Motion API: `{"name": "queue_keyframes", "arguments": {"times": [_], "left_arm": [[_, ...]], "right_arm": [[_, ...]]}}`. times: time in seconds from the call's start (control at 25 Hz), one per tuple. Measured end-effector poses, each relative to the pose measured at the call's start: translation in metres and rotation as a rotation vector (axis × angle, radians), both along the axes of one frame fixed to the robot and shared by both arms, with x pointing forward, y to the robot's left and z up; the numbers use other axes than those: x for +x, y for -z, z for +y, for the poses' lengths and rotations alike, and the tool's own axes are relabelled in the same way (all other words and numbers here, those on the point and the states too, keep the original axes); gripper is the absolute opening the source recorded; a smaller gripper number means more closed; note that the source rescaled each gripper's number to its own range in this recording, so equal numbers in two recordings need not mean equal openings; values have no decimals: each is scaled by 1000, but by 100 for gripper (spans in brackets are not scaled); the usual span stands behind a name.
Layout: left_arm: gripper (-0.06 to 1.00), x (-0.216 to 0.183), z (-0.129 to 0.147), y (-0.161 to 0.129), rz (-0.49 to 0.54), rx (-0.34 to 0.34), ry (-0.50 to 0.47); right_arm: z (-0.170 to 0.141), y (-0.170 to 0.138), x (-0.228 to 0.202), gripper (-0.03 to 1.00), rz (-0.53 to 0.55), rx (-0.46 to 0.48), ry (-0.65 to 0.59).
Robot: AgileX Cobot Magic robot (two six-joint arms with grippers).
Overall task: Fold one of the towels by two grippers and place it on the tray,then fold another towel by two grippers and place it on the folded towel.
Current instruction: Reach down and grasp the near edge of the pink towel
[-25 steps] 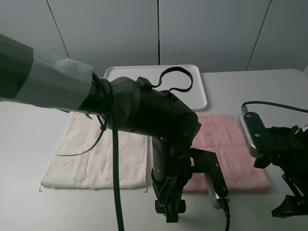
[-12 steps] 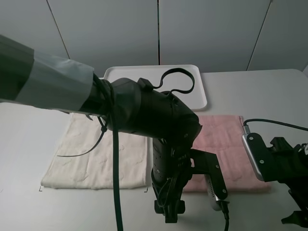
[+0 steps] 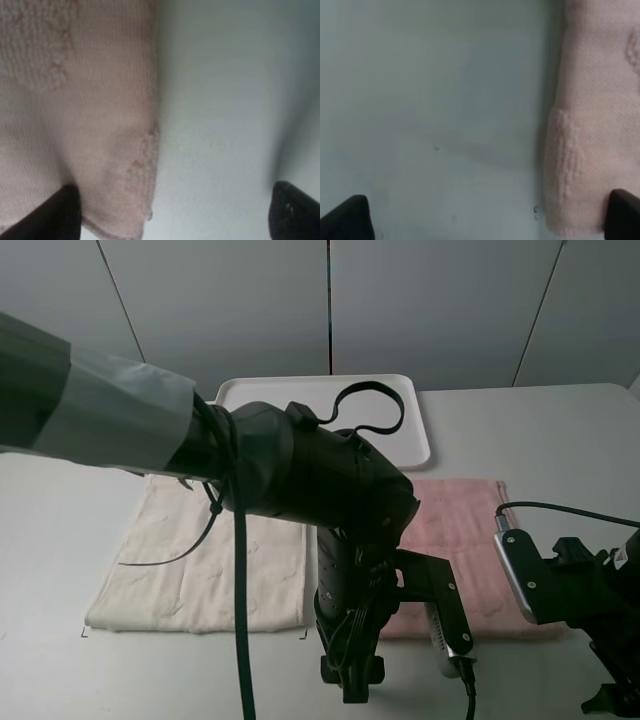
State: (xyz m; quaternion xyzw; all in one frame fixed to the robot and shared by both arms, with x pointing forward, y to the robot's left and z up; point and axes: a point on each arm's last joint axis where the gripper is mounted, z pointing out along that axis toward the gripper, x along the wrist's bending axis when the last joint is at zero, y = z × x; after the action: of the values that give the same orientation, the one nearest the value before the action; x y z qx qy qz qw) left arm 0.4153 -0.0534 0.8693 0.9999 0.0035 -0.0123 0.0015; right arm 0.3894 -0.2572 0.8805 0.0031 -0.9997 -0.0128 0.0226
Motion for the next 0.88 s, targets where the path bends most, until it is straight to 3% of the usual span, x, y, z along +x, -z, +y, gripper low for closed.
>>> {"name": "queue_keyframes", "arguments": {"times": [0.36, 0.44, 0.68, 0.8, 0.88], "left_arm": [[97, 0, 0, 0, 0, 0, 0], [97, 0, 0, 0, 0, 0, 0], [97, 0, 0, 0, -1, 1, 1], [97, 0, 0, 0, -1, 1, 1], [97, 0, 0, 0, -1, 1, 1]], "right_arm": [[1, 12, 5, 96, 5, -9, -8], [1, 14, 7, 84, -11, -9, -11], [2, 14, 15, 26, -79, 0, -20], [2, 15, 16, 10, -98, 2, -25], [2, 15, 17, 6, -103, 1, -30]]}}
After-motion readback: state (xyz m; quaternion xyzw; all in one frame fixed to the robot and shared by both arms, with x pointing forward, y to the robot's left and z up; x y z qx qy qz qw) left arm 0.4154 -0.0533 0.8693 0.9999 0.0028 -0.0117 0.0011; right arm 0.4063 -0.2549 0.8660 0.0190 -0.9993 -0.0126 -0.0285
